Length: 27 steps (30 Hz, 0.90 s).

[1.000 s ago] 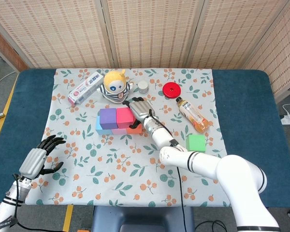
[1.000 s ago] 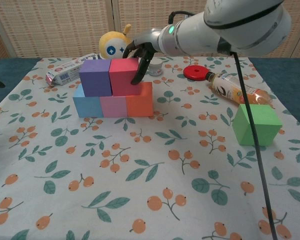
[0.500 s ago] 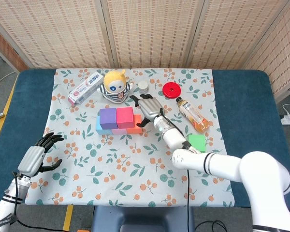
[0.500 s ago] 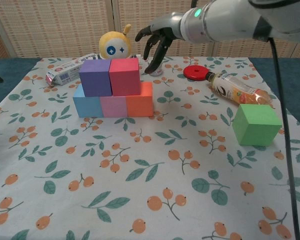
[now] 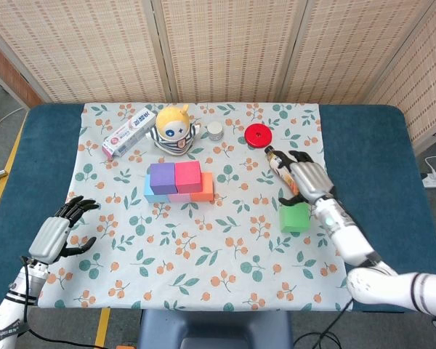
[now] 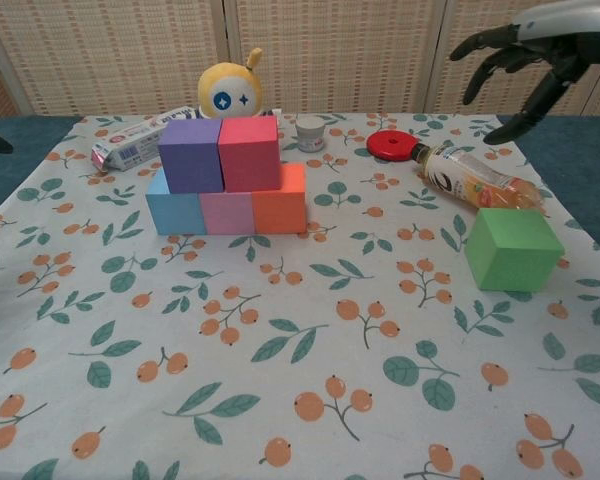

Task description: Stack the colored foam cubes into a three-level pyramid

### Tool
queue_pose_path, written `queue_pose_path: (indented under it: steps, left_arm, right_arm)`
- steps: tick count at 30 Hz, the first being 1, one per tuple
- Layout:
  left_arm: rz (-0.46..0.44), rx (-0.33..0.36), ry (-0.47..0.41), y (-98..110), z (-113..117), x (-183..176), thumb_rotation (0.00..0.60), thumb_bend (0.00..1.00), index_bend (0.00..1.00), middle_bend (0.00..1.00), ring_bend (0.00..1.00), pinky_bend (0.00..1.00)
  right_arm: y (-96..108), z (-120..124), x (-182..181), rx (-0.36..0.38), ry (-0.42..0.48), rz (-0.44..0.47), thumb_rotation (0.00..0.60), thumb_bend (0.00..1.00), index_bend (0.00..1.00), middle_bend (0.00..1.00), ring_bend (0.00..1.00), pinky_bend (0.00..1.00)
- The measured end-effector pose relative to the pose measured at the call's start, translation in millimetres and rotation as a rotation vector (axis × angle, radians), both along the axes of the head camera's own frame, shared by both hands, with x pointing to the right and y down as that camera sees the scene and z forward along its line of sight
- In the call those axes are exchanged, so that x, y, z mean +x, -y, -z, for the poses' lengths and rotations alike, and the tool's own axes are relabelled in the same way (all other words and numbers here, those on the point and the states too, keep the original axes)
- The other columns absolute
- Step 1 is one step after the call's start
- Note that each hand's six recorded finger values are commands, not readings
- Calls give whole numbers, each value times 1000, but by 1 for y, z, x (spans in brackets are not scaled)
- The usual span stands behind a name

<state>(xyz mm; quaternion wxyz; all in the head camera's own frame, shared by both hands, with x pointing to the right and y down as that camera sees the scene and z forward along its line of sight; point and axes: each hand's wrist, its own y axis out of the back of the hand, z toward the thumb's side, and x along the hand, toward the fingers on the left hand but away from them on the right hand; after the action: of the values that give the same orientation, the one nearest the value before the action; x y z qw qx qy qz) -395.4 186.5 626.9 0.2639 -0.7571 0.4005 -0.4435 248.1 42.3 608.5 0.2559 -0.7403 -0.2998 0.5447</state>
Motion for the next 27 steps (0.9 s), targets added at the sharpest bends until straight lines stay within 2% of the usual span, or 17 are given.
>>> queue_pose_path:
  steps: [4,13,18,21,27]
  left_arm:
    - [-15,3,-4,0,3,7,600,322,217,154,74,146]
    - [-41,-1,-12,-3,7,18,600,322,217,153,74,146]
    - [-43,-1,-14,-4,8,20,600,322,217,153,74,146]
    - [-42,-2,-12,-5,9,19,600,323,218,153,74,146]
    - [-36,-14,-9,-7,7,17,600,324,218,154,74,146]
  right_arm:
    - [-25,-3,29,-31,-9,-24,600,0,46,235,22,0]
    - [-63,-31,53,-89,-50,4,600,0,48,224,22,0]
    - [-75,-54,56,-106,-80,30,600,0,47,206,19,0]
    - [-79,-60,57,-110,-91,45,600,0,47,190,12,0]
    - [-82,-72,58,-80,-148,107,600,0,67,189,10,0]
